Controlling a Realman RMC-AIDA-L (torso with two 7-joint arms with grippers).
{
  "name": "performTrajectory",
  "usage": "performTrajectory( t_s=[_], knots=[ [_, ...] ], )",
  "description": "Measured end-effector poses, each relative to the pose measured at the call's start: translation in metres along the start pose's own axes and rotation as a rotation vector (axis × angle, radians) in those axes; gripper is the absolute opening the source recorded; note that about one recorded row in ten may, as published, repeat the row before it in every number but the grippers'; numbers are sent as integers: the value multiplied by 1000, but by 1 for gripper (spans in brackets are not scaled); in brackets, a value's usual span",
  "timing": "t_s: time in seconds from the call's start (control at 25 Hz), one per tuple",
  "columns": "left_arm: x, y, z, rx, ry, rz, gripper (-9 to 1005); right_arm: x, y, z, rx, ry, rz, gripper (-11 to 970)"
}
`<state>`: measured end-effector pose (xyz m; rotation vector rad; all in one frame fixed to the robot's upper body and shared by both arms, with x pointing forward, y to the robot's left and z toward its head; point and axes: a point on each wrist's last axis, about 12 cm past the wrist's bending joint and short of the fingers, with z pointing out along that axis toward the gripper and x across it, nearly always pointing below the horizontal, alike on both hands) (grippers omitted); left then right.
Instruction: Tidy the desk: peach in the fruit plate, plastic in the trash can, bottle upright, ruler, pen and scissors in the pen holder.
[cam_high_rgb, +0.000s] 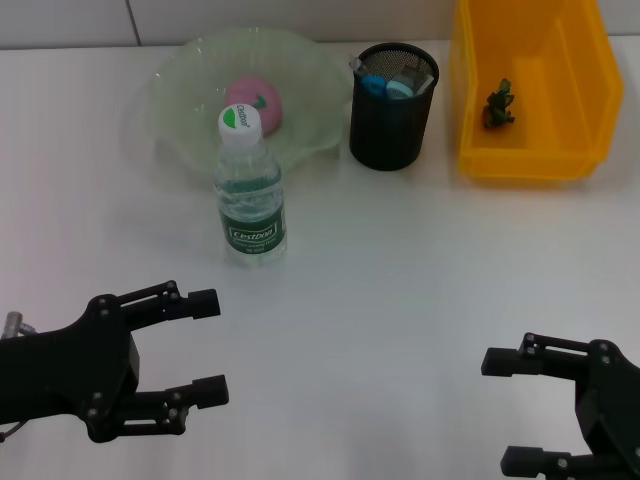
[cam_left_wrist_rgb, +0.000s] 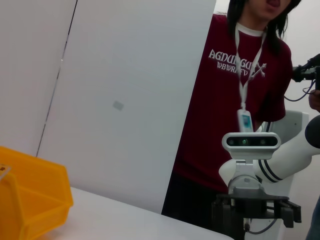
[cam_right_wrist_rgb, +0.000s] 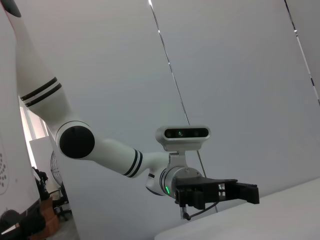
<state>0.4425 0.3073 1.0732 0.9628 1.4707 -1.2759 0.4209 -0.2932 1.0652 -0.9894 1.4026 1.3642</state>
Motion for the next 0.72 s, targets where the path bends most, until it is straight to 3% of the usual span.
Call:
performTrajectory(
  t_s=[0.72],
  knots=[
    [2, -2, -1, 1, 3, -6, 840, 2, 1, 3, 3, -4, 6, 790]
  ],
)
